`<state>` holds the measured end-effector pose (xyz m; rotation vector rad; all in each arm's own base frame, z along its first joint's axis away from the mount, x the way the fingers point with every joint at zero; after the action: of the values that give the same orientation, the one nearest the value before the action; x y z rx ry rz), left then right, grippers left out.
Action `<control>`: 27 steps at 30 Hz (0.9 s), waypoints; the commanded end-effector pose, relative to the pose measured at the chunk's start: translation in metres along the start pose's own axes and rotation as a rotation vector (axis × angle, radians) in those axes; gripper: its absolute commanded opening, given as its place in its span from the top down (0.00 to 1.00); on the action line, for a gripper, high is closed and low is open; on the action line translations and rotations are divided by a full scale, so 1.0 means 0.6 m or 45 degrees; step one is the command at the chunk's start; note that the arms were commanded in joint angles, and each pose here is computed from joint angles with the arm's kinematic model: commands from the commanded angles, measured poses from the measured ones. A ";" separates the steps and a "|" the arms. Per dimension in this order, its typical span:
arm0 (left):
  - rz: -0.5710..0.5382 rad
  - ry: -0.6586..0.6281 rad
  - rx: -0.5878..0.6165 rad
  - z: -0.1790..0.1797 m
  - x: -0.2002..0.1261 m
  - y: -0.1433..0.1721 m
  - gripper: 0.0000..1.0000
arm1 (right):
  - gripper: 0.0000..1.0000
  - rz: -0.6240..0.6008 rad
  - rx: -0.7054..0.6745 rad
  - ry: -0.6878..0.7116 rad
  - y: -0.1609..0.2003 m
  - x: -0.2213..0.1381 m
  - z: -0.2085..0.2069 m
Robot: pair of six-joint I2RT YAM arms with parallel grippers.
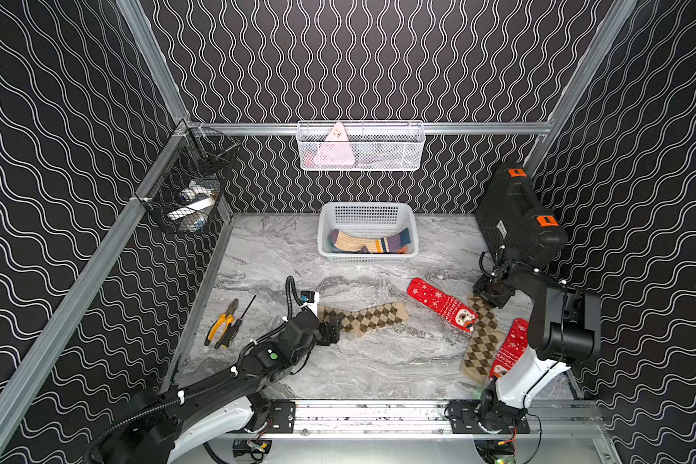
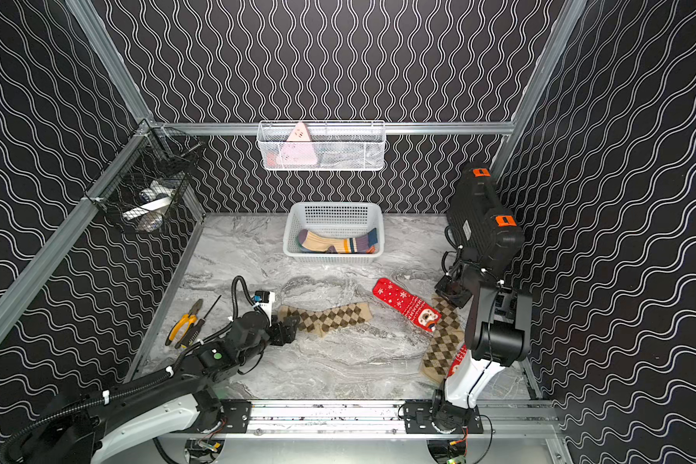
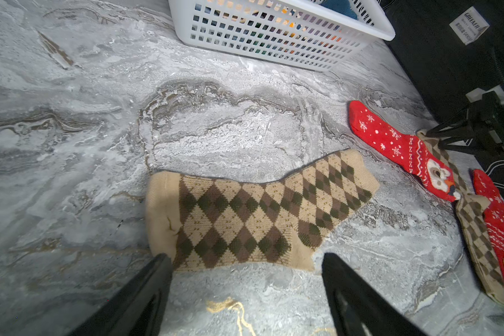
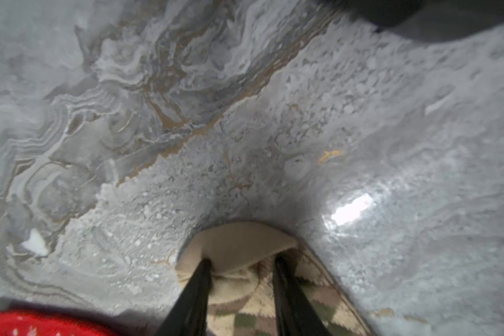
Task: Place the socks together as a pair
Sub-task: Pick up the sock at the center of the board.
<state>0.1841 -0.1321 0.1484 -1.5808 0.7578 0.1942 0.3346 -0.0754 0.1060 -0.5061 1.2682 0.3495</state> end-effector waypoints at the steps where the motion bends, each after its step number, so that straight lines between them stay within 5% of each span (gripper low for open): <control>1: -0.028 0.008 0.006 -0.003 0.000 -0.009 0.14 | 0.69 -0.001 0.025 0.018 -0.001 0.011 0.000; 9: -0.032 0.004 0.005 -0.001 -0.003 -0.008 0.15 | 0.97 -0.001 0.027 0.022 0.007 0.024 -0.002; 12: -0.031 0.005 0.009 -0.002 -0.002 -0.008 0.15 | 1.00 -0.044 0.008 0.012 0.005 -0.003 0.005; 19: -0.031 -0.012 0.013 0.000 -0.002 -0.009 0.15 | 1.00 -0.279 -0.057 -0.096 -0.011 -0.156 0.034; 27: -0.024 -0.046 0.024 0.003 -0.009 -0.014 0.15 | 1.00 -0.429 -0.269 -0.322 0.050 -0.306 0.099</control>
<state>0.1848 -0.1317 0.1537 -1.5648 0.7459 0.1882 0.3284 -0.0204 0.2791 -0.7859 0.8721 0.2384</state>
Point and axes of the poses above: each gripper's point midway between its finger pads, its own x axis out along the fingers, its own z axis along the line the jaws close on, y = z × x, the point moved 9 cm from there along -x, back along the fingers, and after that the axes turned 15 degrees about x, right-handed, at the moved point
